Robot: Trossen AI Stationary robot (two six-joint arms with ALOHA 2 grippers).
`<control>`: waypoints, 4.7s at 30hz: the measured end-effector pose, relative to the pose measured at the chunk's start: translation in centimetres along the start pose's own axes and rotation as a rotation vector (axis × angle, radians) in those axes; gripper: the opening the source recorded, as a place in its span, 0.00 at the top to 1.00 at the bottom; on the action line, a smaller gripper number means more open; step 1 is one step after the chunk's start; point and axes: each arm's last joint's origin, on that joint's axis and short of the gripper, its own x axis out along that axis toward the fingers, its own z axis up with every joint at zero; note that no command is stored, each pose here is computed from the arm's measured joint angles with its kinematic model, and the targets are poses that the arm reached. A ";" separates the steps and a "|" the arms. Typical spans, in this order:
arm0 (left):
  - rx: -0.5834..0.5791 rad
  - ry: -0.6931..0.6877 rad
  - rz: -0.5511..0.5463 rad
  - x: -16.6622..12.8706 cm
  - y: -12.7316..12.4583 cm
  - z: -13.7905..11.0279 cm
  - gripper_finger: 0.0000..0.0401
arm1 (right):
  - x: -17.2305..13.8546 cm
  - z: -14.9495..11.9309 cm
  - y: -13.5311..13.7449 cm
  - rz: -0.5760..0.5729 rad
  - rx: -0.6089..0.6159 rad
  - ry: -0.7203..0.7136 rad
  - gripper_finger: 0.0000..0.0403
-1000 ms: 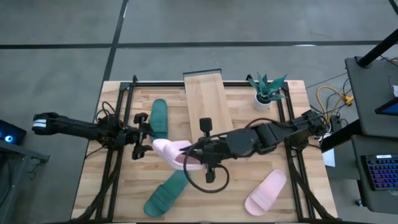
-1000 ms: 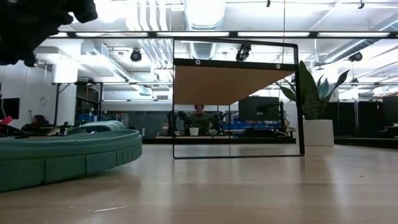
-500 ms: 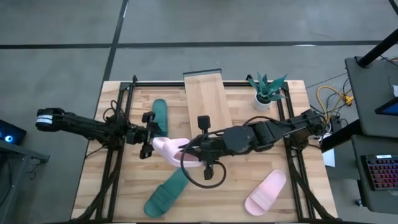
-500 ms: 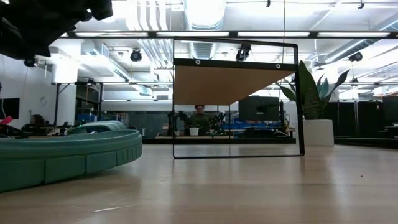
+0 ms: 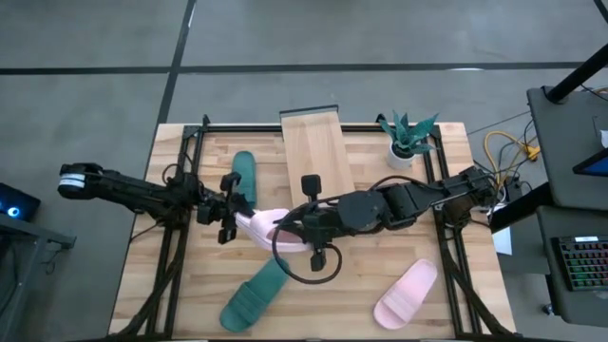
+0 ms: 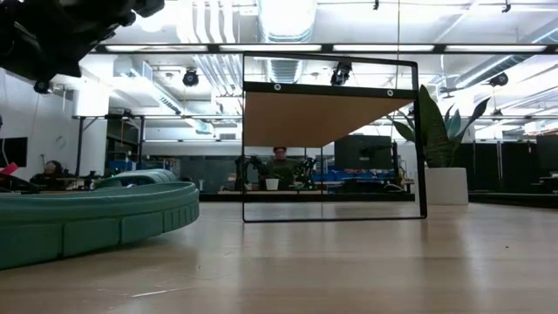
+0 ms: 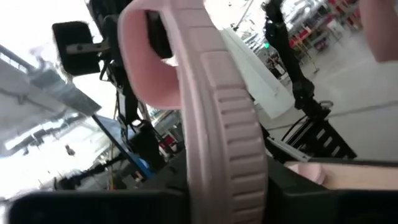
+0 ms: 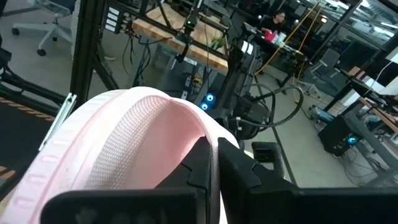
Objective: Pick and place slides into the shelf
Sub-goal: Put the top pink slide on the shelf
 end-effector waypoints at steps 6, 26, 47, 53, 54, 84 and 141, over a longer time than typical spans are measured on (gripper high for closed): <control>0.029 -0.005 0.008 -0.1 0.1 0.2 0.89 | 0.0 0.0 0.0 -0.002 -0.011 0.002 0.96; 0.068 0.056 0.141 -1.0 0.9 1.4 0.89 | -3.2 2.1 -2.6 -0.272 -0.059 0.120 0.59; 0.221 0.552 0.307 -1.7 0.5 -1.1 0.90 | -6.5 2.9 -4.4 -0.376 0.017 0.230 0.64; 0.246 0.677 0.294 -1.1 -0.2 -2.5 0.90 | -6.6 2.5 -4.5 -0.432 -0.009 0.279 0.66; 0.262 0.703 0.284 -0.9 -0.5 -2.7 0.90 | -6.6 2.4 -4.5 -0.436 -0.014 0.288 0.66; 0.751 1.051 0.081 6.7 -4.1 -5.5 0.90 | -6.8 2.1 -4.6 -0.498 -0.039 0.331 0.69; 0.770 1.119 0.076 9.2 -7.3 -4.5 0.78 | -6.6 1.7 -5.3 -0.511 -0.053 0.360 0.74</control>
